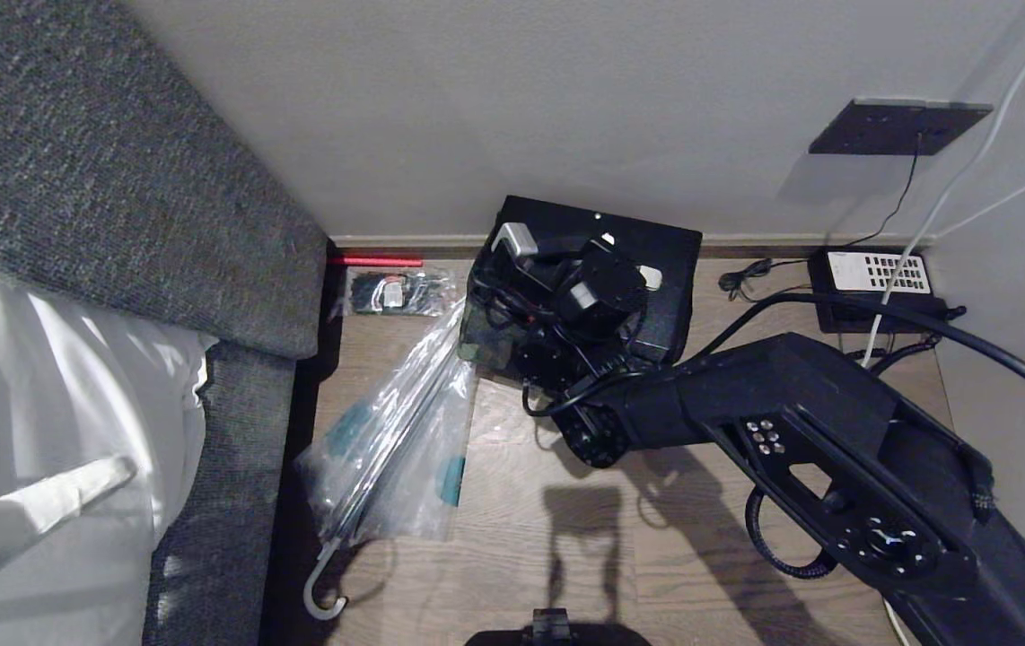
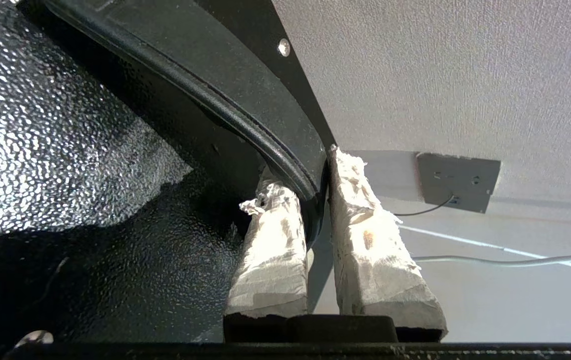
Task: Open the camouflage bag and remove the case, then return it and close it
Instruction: Grip the handle
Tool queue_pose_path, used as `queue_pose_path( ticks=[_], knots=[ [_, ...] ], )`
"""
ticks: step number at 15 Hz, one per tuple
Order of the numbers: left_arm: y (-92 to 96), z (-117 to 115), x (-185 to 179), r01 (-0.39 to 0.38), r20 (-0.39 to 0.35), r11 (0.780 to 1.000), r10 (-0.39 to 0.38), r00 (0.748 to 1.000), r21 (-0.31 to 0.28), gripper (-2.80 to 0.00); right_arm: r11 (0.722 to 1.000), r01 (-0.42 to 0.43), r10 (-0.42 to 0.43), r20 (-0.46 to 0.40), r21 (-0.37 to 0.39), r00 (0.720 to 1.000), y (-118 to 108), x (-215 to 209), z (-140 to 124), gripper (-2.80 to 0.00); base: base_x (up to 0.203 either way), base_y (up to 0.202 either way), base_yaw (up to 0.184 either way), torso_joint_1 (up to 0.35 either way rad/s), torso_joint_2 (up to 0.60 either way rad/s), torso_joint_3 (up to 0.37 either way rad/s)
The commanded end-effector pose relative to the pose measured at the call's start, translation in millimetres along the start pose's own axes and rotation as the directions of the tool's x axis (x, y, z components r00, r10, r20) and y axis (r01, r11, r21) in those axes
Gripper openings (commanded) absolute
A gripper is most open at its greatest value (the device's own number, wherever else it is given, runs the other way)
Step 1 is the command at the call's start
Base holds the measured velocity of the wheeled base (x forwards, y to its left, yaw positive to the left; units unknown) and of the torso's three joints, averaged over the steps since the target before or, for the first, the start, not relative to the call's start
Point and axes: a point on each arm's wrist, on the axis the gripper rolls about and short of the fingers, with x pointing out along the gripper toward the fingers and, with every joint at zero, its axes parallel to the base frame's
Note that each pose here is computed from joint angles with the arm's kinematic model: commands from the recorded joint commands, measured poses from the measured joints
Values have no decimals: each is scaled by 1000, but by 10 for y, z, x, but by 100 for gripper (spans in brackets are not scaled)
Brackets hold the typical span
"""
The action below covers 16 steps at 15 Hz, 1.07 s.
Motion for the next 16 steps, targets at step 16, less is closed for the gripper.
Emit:
queue_pose_path(
  ticks=[16],
  knots=[
    [1600,-202,2002,7,-194,991,-34,980,-135,-280,1000,1,-2,-49,-7,999,-12,7,-10,-280,0,0,0,0,0,0]
  ],
)
